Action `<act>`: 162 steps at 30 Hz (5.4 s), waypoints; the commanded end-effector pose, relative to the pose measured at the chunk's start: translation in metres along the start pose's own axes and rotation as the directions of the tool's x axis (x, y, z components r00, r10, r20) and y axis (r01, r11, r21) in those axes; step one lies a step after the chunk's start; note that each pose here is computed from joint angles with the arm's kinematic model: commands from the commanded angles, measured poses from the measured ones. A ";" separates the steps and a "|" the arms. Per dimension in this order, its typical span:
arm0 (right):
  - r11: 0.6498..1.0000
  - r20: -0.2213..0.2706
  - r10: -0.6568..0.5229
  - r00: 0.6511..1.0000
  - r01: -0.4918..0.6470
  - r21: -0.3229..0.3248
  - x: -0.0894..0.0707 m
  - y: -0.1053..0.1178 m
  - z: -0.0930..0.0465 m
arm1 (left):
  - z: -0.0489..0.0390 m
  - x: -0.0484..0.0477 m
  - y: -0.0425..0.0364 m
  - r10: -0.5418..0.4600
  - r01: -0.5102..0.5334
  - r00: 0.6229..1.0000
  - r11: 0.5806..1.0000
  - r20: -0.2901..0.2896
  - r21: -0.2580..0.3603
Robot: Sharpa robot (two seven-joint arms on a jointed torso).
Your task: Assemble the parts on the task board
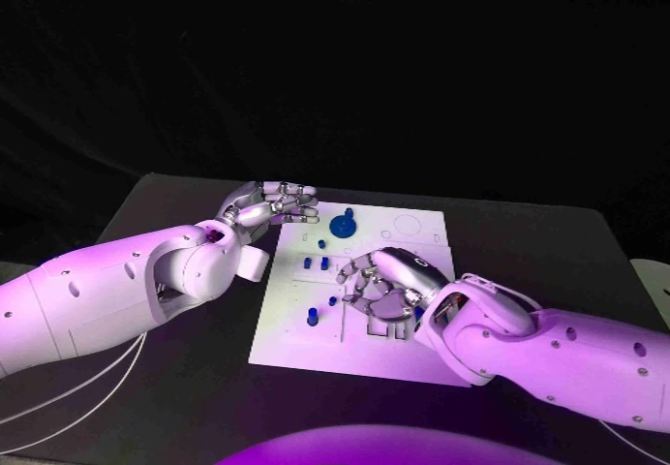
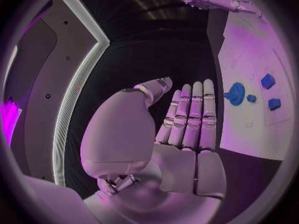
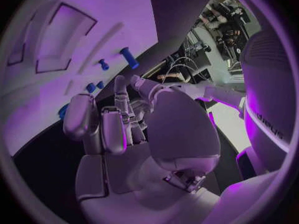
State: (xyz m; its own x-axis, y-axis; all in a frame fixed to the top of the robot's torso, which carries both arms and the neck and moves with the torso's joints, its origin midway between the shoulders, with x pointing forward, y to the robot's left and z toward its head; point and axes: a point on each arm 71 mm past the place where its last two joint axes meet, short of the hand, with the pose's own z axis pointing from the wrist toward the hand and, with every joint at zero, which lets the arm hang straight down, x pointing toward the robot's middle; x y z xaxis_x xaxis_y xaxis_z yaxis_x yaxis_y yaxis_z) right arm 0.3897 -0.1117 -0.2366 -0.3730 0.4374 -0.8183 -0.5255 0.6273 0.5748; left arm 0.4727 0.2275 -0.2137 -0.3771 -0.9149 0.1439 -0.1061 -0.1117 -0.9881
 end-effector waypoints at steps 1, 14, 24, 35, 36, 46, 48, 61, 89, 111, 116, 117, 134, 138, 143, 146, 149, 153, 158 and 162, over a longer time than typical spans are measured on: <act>0.971 -0.039 0.193 0.980 -0.186 0.148 -0.011 -0.020 -0.012 | -0.0001 0.0023 -0.0001 -0.010 0.010 0.999 1.000 -0.030 0.006; 0.928 -0.071 0.163 0.984 -0.128 0.350 -0.049 -0.059 -0.069 | 0.0002 0.0042 0.0014 -0.013 0.014 0.999 1.000 -0.037 0.005; 0.906 -0.103 0.023 0.994 0.023 0.422 -0.054 -0.068 -0.093 | -0.0009 0.0032 0.0014 -0.012 0.012 0.999 1.000 -0.032 0.007; 0.889 -0.141 -0.025 0.990 0.087 0.449 -0.040 -0.073 -0.095 | -0.0019 0.0027 0.0010 -0.011 0.011 0.999 1.000 -0.032 0.008; 0.890 -0.144 -0.027 0.989 0.089 0.448 -0.038 -0.073 -0.094 | -0.0021 0.0025 0.0009 -0.011 0.011 0.999 1.000 -0.031 0.008; 0.889 -0.164 -0.036 0.986 0.107 0.446 -0.022 -0.075 -0.087 | -0.0029 0.0023 0.0006 -0.011 0.011 0.999 1.000 -0.032 0.008; 0.889 -0.168 -0.036 0.985 0.108 0.444 -0.019 -0.074 -0.086 | -0.0031 0.0020 0.0006 -0.011 0.011 0.999 1.000 -0.031 0.007; 0.888 -0.194 -0.053 0.980 0.135 0.440 -0.005 -0.074 -0.076 | -0.0038 0.0006 0.0005 -0.011 0.011 0.999 1.000 -0.033 0.004; 0.891 -0.068 -0.029 0.997 0.057 0.451 0.001 -0.065 -0.074 | -0.0039 0.0013 0.0013 -0.024 0.023 0.999 1.000 -0.045 -0.008; 0.917 -0.113 0.079 0.990 -0.028 0.398 0.011 -0.036 -0.054 | -0.0037 0.0030 0.0014 -0.026 0.025 0.998 1.000 -0.051 -0.009; 0.916 -0.141 0.091 0.986 -0.028 0.400 0.017 -0.035 -0.050 | -0.0039 0.0027 0.0014 -0.026 0.025 0.998 1.000 -0.051 -0.009; 0.916 -0.146 0.093 0.985 -0.027 0.399 0.018 -0.035 -0.049 | -0.0039 0.0026 0.0014 -0.025 0.025 0.998 1.000 -0.051 -0.010; 0.911 -0.156 0.084 0.984 -0.012 0.413 0.023 -0.039 -0.040 | -0.0045 0.0028 0.0014 -0.027 0.026 0.998 1.000 -0.055 -0.013; 0.910 -0.153 0.081 0.985 -0.011 0.413 0.023 -0.039 -0.039 | -0.0045 0.0032 0.0015 -0.027 0.026 0.998 1.000 -0.058 -0.015; 0.911 -0.141 0.081 0.987 -0.016 0.412 0.023 -0.040 -0.037 | -0.0047 0.0034 0.0015 -0.027 0.026 0.998 1.000 -0.061 -0.016; 0.913 -0.137 0.083 0.987 -0.020 0.408 0.023 -0.040 -0.037 | -0.0049 0.0031 0.0015 -0.027 0.026 0.998 1.000 -0.061 -0.016; 0.915 -0.133 0.085 0.987 -0.025 0.403 0.024 -0.039 -0.037 | -0.0050 0.0028 0.0015 -0.026 0.025 0.998 1.000 -0.060 -0.017; 0.918 -0.120 0.086 0.989 -0.031 0.396 0.023 -0.038 -0.037 | -0.0051 0.0026 0.0015 -0.026 0.025 0.998 1.000 -0.060 -0.017; 0.923 -0.109 0.087 0.990 -0.039 0.384 0.022 -0.036 -0.040 | -0.0051 0.0023 0.0015 -0.025 0.024 0.998 1.000 -0.059 -0.017; 0.927 -0.105 0.091 0.990 -0.045 0.373 0.021 -0.033 -0.043 | -0.0051 0.0020 0.0015 -0.025 0.024 0.998 1.000 -0.058 -0.017</act>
State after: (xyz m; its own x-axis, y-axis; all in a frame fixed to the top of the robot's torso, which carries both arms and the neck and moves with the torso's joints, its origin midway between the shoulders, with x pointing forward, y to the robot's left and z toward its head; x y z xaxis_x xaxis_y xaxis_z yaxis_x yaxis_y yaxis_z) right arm 0.3684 -0.1525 -0.2747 -0.5082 0.4158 -0.7542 -0.1608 0.8145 0.5574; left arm 0.4678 0.2295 -0.2152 -0.4117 -0.8968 0.1619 -0.1309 -0.1176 -0.9844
